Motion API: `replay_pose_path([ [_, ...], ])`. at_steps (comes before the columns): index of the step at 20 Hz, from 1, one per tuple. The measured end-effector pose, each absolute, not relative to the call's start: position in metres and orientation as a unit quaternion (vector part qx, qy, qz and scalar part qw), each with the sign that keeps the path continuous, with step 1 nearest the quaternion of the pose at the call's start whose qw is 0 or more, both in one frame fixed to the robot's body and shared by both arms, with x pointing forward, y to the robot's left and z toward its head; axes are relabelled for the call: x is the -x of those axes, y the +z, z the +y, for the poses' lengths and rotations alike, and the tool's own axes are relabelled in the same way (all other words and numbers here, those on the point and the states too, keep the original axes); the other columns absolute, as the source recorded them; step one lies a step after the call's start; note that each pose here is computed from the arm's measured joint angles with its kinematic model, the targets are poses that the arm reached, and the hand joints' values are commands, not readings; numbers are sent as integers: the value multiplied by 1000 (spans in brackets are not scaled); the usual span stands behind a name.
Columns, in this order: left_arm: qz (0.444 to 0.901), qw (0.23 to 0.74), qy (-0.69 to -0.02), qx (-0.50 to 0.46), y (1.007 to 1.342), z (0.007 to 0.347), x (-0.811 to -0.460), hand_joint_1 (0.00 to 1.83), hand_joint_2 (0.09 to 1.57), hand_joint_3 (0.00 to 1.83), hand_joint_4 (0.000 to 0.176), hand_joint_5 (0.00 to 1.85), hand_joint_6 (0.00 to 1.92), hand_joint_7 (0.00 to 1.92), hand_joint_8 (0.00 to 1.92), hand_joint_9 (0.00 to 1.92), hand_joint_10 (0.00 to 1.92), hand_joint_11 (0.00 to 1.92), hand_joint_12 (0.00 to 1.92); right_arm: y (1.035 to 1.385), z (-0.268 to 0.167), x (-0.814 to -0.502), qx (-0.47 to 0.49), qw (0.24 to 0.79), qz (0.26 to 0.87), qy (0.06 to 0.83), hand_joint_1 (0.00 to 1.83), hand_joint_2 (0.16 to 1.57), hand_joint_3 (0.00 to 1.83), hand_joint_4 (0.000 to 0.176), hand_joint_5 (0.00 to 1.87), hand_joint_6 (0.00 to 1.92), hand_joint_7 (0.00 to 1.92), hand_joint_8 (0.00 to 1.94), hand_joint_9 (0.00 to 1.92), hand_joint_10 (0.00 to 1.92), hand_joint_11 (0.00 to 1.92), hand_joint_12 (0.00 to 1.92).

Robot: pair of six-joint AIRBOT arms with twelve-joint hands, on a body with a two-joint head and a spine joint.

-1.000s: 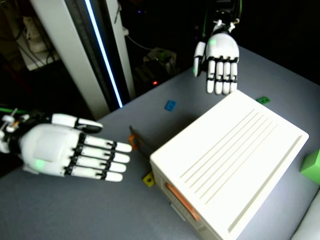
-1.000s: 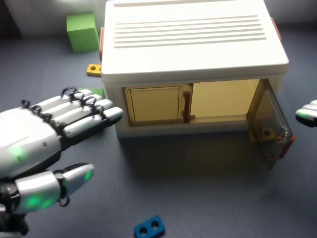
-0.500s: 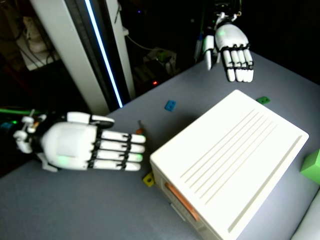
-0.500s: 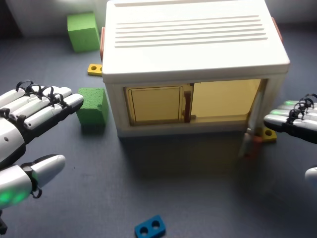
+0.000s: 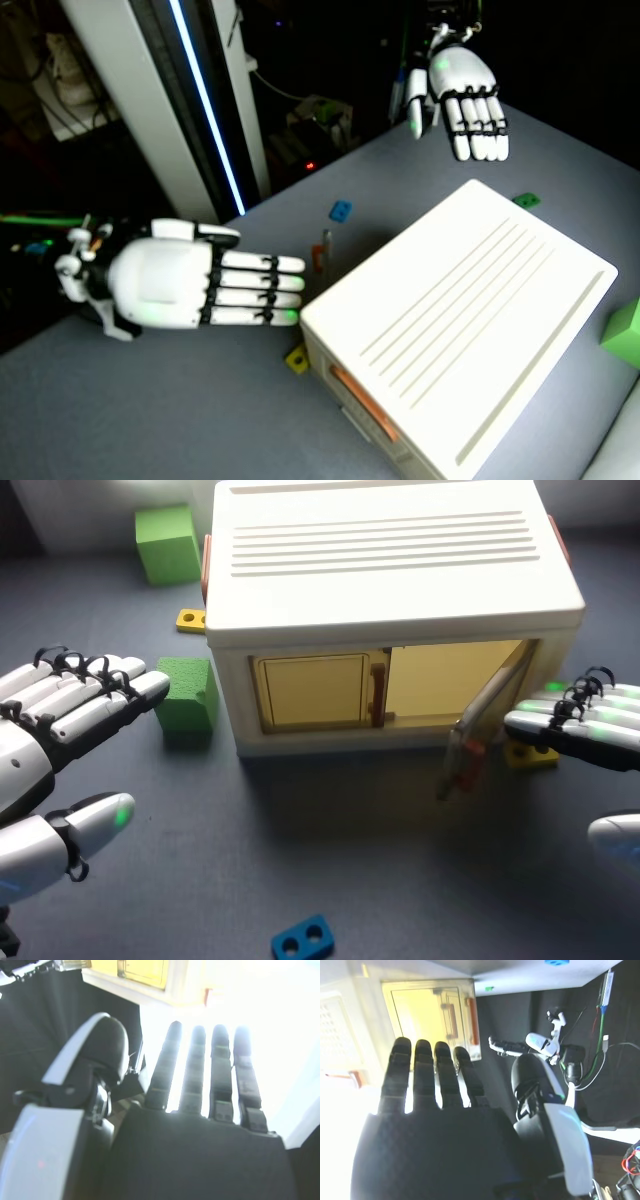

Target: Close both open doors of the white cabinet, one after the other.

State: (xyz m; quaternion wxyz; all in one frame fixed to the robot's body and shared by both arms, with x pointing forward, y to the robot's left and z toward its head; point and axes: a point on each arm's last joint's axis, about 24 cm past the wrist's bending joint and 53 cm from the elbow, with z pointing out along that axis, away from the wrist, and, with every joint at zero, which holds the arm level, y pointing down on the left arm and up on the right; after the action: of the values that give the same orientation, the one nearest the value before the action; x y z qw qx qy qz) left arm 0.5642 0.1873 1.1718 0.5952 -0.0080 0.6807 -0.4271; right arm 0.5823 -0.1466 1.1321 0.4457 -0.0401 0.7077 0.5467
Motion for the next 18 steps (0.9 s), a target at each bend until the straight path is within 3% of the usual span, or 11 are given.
replay_pose_path([
  [5, 680, 596, -427, 10, 1172, 188, -565, 0, 1571, 124, 0, 14, 0, 1, 0, 42, 0, 0, 379, 1131, -130, -579, 57, 436, 703, 559, 121, 1504, 2, 0, 0, 0, 0, 0, 0, 0, 0, 0],
  [7, 680, 596, -427, 10, 1172, 188, -565, 0, 1571, 98, 0, 0, 0, 0, 0, 17, 3, 0, 294, 1132, -127, -581, 59, 436, 702, 561, 81, 1505, 3, 0, 0, 0, 0, 0, 0, 0, 0, 0],
  [10, 680, 595, -427, 10, 1172, 188, -564, 0, 1571, 122, 0, 40, 2, 44, 3, 98, 4, 0, 433, 1129, -118, -580, 65, 428, 700, 568, 3, 1504, 2, 0, 0, 0, 0, 0, 0, 0, 0, 0],
  [11, 680, 595, -428, 10, 1172, 188, -564, 0, 1571, 130, 0, 12, 2, 12, 1, 60, 4, 0, 344, 1127, -114, -579, 66, 424, 701, 570, 1, 1509, 3, 0, 0, 0, 0, 0, 0, 0, 0, 0],
  [18, 686, 587, -429, 13, 1167, 187, -564, 0, 1571, 113, 0, 22, 0, 17, 0, 44, 1, 0, 310, 1129, -100, -590, 71, 428, 694, 574, 67, 1505, 0, 0, 0, 0, 0, 0, 0, 0, 0, 0],
])
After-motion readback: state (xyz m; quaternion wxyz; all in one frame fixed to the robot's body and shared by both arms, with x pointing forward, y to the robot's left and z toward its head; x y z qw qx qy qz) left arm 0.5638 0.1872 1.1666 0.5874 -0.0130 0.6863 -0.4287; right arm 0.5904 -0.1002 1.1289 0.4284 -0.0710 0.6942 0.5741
